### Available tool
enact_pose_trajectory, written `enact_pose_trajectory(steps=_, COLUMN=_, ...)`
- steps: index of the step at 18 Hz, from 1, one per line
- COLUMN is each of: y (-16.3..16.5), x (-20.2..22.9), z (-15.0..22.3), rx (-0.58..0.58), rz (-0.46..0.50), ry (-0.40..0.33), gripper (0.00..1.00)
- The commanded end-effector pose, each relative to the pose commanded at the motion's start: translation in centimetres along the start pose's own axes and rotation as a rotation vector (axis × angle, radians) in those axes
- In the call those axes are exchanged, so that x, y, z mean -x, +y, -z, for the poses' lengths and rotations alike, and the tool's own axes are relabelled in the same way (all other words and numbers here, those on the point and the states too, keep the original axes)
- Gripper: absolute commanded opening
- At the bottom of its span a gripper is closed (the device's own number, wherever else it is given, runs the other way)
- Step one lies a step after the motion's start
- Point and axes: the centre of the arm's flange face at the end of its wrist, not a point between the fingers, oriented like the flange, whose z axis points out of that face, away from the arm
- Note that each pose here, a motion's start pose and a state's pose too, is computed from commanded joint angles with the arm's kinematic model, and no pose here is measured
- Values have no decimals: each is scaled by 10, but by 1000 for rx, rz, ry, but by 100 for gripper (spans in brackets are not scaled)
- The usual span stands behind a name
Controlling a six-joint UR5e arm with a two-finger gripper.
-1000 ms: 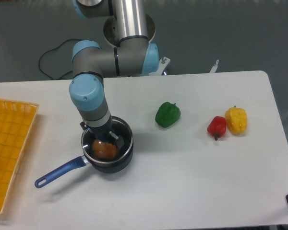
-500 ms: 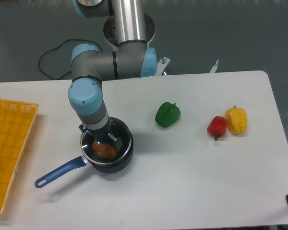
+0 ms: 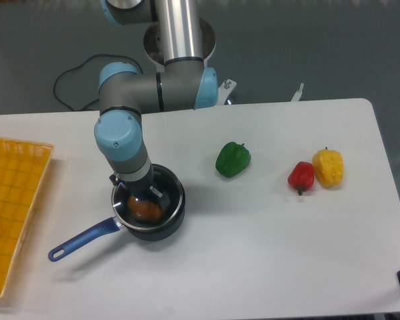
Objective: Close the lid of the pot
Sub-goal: 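Lower the glass lid onto the saucepan rim, then hold the lid seated on the saucepan and open the gripper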
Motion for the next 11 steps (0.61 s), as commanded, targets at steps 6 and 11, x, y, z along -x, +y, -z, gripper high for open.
enact_pose_trajectory(steps=6, y=-1, x=1, z=-1, rx=-2, rz=6, ry=-2, gripper=51)
enact_pose_trajectory(steps=11, y=0, x=-1, z=3, rx=-8, rz=3, ry=-5, gripper=52)
